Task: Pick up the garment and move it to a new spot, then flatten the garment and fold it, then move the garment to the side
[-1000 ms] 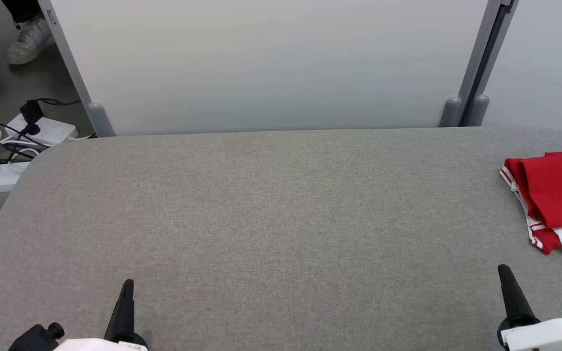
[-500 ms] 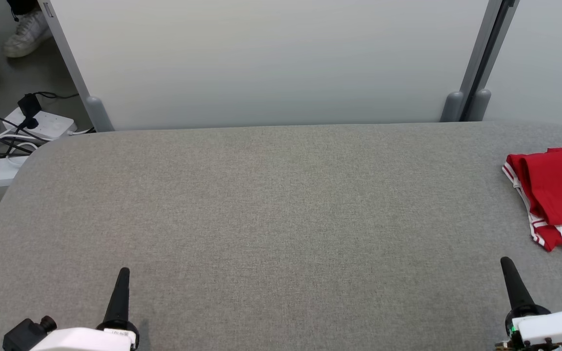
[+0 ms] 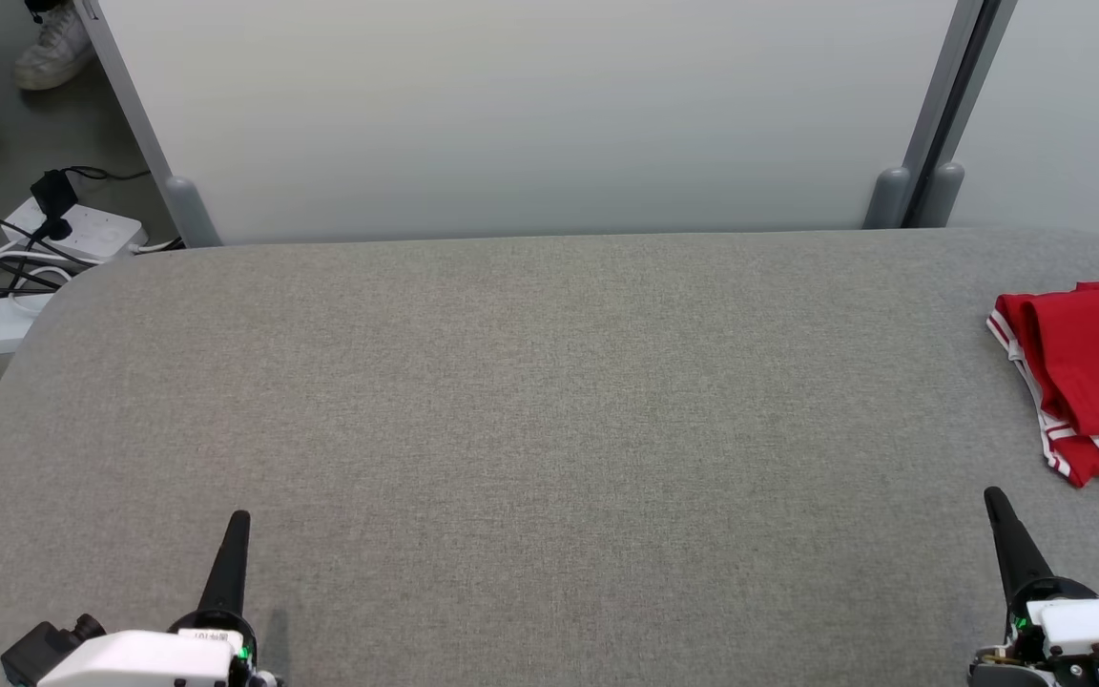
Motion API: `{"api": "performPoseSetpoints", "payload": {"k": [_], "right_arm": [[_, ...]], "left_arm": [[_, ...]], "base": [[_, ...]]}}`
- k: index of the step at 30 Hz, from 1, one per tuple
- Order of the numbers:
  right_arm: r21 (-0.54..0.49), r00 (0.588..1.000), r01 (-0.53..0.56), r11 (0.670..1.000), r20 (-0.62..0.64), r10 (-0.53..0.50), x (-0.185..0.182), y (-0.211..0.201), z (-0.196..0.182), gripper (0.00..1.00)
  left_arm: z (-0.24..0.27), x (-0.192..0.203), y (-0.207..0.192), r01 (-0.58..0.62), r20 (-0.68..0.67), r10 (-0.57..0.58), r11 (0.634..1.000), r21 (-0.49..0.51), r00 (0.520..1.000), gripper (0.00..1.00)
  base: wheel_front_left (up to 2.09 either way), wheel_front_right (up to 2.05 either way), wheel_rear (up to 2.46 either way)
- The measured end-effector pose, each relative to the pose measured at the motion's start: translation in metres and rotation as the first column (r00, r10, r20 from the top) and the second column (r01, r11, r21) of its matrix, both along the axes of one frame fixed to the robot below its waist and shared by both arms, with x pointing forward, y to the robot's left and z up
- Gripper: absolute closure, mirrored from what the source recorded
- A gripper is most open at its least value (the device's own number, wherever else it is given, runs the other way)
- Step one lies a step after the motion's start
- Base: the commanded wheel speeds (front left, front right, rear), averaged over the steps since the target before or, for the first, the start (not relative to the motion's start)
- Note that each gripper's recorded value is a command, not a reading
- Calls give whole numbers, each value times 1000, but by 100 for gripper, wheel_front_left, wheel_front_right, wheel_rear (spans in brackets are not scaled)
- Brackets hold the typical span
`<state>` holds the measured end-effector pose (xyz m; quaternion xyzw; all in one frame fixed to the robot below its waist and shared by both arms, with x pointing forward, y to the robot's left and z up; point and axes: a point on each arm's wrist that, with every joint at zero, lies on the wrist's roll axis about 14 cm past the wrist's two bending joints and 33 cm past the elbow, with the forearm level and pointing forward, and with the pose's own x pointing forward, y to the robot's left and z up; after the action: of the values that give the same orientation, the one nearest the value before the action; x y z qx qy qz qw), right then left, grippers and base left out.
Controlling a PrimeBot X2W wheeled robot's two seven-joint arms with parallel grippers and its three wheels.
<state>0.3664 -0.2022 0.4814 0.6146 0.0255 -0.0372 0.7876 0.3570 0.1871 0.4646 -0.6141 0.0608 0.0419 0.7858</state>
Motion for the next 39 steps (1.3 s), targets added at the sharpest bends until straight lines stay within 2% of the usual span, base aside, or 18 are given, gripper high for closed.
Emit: {"api": "performPoseSetpoints", "payload": {"k": [11, 20, 39], "right_arm": [[128, 1000, 20, 992, -11, -18, 2, -3, -5, 100], [246, 1000, 17, 969, 8, -20, 9, -2, -1, 100], [246, 1000, 14, 969, 18, -19, 11, -2, 2, 100]], "left_arm": [[6, 9, 1, -6, 21, 9, 992, -125, 1000, 100], [13, 17, 2, -9, 49, 22, 969, -246, 999, 100], [13, 17, 2, -10, 49, 23, 969, -246, 999, 100]], "base": [[0, 0, 0], [0, 0, 0], [0, 0, 0]]}}
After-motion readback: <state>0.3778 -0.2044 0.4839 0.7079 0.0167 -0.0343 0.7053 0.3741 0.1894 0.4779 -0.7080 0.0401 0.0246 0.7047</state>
